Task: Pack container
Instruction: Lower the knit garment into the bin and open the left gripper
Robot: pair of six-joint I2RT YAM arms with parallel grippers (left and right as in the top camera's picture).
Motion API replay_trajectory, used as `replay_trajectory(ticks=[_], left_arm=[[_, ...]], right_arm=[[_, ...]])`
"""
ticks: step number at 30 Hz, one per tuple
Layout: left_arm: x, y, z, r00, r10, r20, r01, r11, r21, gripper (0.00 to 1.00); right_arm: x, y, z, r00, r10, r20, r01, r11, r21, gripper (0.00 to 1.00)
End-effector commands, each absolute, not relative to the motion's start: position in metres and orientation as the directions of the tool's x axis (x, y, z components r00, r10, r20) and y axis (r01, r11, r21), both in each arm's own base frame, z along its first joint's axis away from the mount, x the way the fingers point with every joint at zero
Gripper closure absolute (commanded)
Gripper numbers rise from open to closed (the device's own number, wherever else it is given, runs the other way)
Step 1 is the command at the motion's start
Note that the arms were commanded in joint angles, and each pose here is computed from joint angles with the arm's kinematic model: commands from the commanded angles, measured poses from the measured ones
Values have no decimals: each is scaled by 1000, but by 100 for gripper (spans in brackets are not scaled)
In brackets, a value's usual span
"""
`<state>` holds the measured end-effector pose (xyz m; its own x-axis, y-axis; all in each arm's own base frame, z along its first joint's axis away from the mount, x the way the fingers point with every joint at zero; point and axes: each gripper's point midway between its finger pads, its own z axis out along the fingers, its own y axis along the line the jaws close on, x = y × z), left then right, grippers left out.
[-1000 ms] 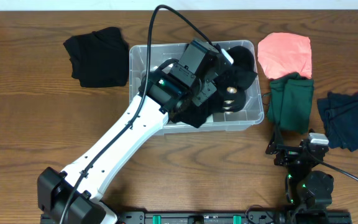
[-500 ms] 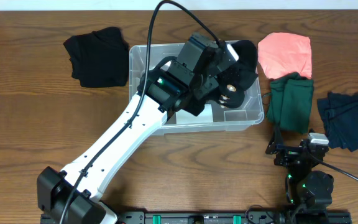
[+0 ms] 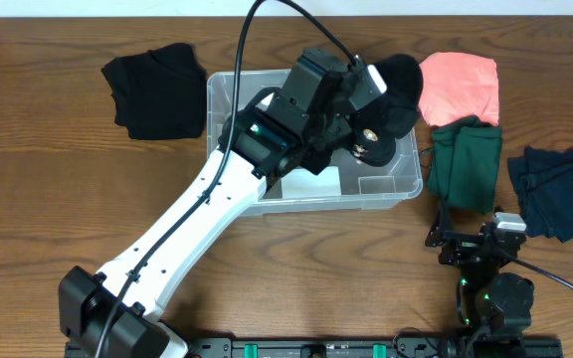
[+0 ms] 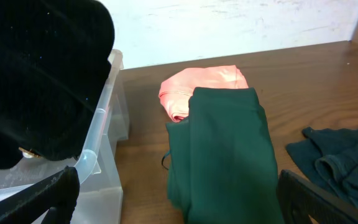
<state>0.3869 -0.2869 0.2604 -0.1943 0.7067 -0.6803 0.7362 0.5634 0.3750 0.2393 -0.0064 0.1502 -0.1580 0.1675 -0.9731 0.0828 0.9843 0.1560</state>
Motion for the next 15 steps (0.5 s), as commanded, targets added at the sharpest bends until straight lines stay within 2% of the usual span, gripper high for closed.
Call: replay_trajectory(ticks=[1, 3, 5, 12, 15], left_arm=[[406, -259, 295, -229, 660, -716, 619, 666, 417, 94], [421, -227, 297, -355, 571, -740, 466, 794, 389, 94], [428, -198, 297, -443, 493, -749, 314, 868, 386, 94], [417, -124, 300, -582, 359, -730, -78, 869, 489, 94], [410, -116, 293, -612, 300, -732, -128, 875, 466, 94]], right_arm=[[239, -8, 150, -155, 179, -972, 92, 982, 166, 1], [239, -8, 150, -155, 179, -972, 92, 982, 166, 1], [239, -8, 150, -155, 179, -972, 92, 982, 166, 1], [239, -8, 150, -155, 179, -972, 92, 982, 166, 1], [239, -8, 150, -155, 179, -972, 92, 982, 166, 1]])
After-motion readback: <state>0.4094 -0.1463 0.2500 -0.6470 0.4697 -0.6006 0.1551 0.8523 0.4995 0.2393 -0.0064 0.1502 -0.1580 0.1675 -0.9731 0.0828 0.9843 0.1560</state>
